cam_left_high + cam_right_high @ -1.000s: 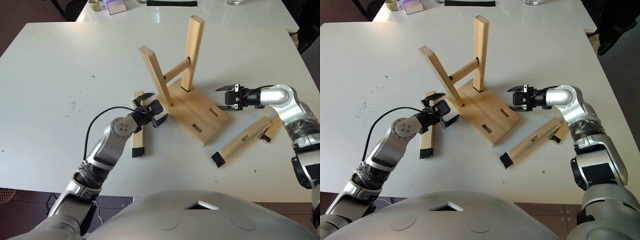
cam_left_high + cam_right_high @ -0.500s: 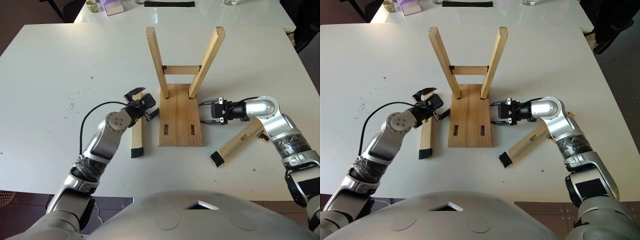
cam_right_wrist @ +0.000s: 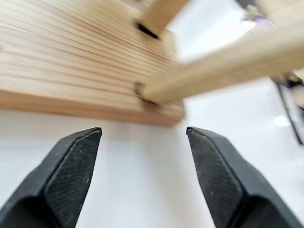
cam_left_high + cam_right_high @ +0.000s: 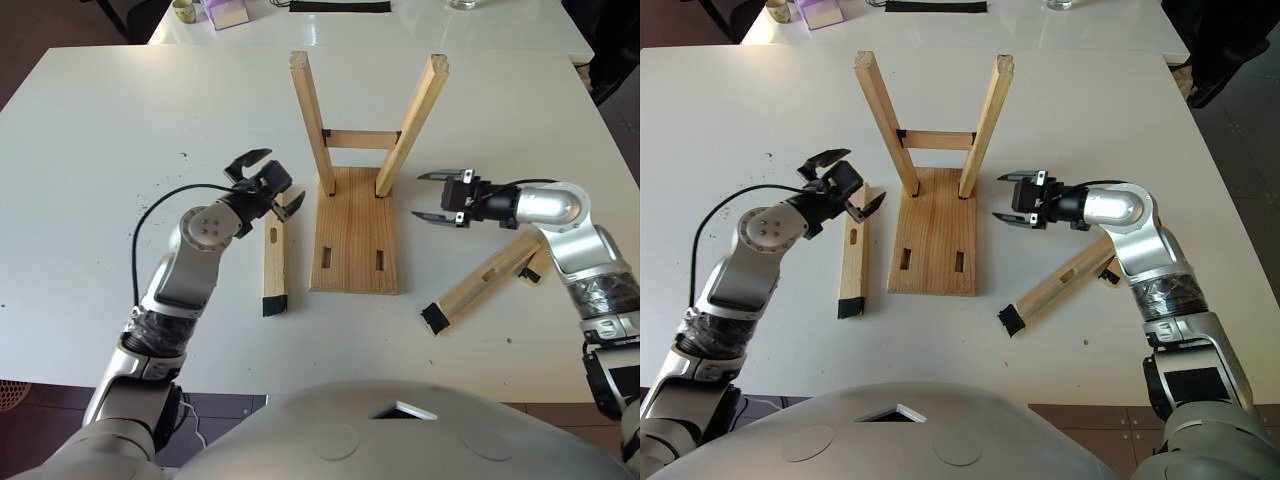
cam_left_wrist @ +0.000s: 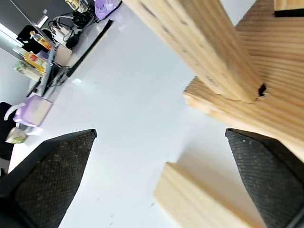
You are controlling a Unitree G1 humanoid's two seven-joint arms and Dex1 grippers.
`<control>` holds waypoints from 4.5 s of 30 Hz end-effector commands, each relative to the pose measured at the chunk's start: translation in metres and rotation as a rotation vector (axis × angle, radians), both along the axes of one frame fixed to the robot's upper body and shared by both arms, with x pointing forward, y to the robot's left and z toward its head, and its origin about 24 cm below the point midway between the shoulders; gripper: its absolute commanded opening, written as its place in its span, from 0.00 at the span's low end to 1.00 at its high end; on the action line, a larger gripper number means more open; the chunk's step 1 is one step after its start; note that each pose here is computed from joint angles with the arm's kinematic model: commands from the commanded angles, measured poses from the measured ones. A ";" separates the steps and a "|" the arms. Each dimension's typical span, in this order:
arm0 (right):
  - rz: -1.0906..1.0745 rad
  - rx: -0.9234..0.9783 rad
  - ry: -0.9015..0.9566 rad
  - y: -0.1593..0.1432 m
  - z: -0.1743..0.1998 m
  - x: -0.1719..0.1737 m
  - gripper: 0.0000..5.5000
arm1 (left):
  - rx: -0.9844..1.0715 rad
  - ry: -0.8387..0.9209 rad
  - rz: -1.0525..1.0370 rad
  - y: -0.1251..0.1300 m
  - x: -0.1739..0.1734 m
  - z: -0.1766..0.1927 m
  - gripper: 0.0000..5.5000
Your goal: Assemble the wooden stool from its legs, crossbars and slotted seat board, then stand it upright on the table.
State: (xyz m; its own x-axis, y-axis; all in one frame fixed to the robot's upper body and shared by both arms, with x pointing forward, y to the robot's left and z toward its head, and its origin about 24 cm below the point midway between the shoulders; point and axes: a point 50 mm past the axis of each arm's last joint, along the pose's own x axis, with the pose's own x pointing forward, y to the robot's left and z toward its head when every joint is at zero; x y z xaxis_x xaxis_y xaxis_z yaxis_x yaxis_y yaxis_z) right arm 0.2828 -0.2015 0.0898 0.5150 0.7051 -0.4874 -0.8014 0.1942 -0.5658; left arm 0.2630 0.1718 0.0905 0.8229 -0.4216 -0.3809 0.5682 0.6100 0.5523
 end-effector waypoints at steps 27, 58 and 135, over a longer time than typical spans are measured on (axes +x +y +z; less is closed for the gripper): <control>-1.391 0.321 0.500 -0.102 -0.006 -0.142 0.60 | -0.023 0.171 0.320 0.040 -0.095 -0.017 0.92; -1.448 0.383 0.483 -0.084 -0.053 -0.128 0.60 | 0.019 0.213 0.234 0.035 -0.083 -0.027 0.92; 0.329 0.679 0.791 0.026 0.131 -0.049 0.24 | -0.981 0.235 -0.833 -0.054 -0.062 0.147 0.25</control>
